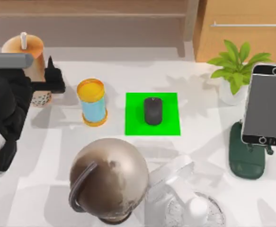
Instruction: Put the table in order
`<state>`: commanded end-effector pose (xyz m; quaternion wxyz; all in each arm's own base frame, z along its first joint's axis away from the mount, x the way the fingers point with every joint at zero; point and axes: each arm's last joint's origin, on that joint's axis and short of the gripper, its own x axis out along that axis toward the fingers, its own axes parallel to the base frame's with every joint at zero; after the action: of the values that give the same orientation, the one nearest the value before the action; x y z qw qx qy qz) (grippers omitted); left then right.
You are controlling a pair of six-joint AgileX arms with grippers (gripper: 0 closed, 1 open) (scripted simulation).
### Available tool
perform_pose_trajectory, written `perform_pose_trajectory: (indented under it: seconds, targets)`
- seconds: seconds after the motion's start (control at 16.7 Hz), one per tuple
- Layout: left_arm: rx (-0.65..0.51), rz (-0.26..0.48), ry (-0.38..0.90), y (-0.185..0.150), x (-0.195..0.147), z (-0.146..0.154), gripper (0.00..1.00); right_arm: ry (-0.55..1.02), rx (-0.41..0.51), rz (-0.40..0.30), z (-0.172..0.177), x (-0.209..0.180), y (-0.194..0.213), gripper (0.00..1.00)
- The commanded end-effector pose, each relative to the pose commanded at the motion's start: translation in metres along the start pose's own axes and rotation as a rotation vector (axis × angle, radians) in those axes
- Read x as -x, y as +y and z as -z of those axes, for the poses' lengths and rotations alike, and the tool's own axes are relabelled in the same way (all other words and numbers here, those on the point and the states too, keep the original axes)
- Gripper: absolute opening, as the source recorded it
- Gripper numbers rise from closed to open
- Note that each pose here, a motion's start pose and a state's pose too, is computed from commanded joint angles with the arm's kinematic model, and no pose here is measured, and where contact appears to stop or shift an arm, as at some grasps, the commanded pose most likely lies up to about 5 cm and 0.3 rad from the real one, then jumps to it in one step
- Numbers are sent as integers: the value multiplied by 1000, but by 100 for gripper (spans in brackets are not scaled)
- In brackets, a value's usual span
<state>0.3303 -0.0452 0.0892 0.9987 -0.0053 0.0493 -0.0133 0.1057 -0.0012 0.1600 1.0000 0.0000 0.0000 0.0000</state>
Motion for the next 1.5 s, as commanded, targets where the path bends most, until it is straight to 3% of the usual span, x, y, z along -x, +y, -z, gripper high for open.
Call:
perform_pose_trajectory:
  seconds: [0.66,1.5]
  targets:
    - [0,0,0,0,0,0,2,0,0,0,0,0,0,100]
    - [-2,1,1,0,1,-9,0,0,0,0,0,0,0,100]
